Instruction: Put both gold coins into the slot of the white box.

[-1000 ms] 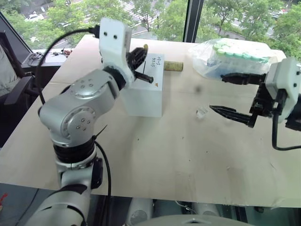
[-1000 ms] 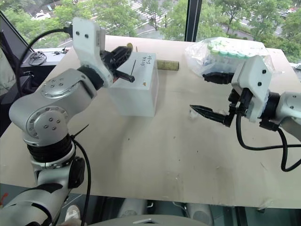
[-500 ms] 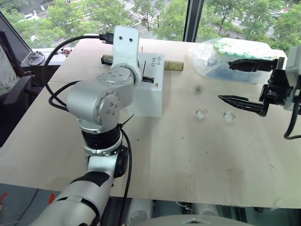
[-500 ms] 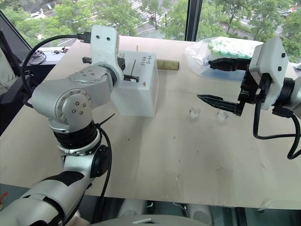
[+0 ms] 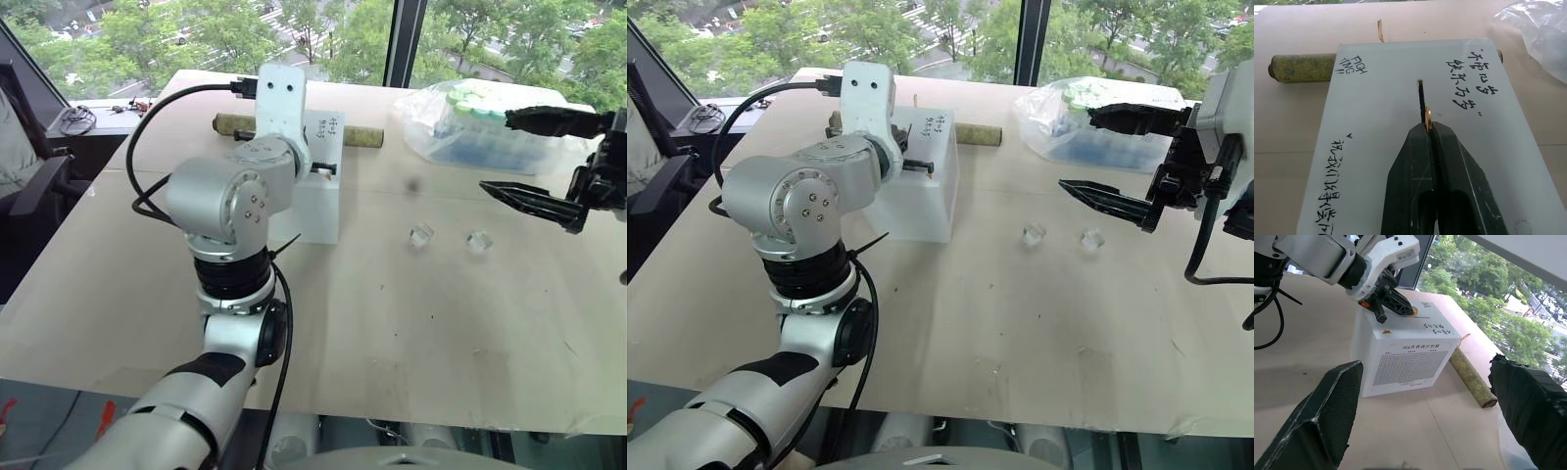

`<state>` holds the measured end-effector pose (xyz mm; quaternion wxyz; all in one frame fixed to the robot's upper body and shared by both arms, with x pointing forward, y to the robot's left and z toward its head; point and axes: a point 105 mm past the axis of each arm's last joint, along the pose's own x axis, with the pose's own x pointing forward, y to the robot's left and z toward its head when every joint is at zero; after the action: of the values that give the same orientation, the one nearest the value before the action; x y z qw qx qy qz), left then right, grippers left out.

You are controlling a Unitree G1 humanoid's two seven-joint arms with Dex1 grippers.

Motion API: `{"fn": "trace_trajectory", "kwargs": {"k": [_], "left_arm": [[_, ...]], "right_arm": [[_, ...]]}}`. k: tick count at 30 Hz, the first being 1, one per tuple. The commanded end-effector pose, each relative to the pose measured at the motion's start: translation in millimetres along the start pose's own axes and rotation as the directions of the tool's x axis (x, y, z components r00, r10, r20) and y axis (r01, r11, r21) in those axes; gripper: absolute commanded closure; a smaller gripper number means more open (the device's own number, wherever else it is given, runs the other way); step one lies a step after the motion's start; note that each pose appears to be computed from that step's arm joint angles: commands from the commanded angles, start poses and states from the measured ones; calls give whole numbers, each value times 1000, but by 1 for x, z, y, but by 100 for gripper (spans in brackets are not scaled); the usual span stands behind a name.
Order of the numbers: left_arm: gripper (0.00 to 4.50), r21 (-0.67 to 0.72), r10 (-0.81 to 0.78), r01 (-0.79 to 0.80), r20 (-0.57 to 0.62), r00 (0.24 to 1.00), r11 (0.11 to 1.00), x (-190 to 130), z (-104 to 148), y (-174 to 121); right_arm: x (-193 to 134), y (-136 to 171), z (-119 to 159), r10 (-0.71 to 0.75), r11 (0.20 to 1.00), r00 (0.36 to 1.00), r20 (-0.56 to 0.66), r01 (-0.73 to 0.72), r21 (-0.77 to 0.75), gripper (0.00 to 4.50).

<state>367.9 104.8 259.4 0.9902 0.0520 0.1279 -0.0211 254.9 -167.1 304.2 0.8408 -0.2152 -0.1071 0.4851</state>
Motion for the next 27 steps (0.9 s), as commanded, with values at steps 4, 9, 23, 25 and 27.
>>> {"fn": "trace_trajectory", "kwargs": {"k": [4, 9, 23, 25, 27], "left_arm": [[450, -15, 36, -36, 6, 999, 999, 0, 6, 1], [450, -12, 35, -35, 5, 999, 999, 0, 6, -1], [170, 159, -255, 227, 182, 950, 961, -37, 31, 2], [170, 273, -408, 329, 323, 854, 904, -64, 43, -2], [170, 347, -590, 489, 307, 747, 800, -84, 30, -6]], "right_arm": [[-6, -3, 9, -20, 999, 1000, 9, 20, -44, 7], [-7, -2, 7, -21, 999, 1000, 4, 22, -43, 7], [-8, -1, -3, -46, 999, 999, -27, 46, -3, 0], [-10, -2, -5, -64, 998, 997, -38, 64, 11, 0], [-14, -1, -10, -82, 996, 995, -52, 83, 29, 0]]}}
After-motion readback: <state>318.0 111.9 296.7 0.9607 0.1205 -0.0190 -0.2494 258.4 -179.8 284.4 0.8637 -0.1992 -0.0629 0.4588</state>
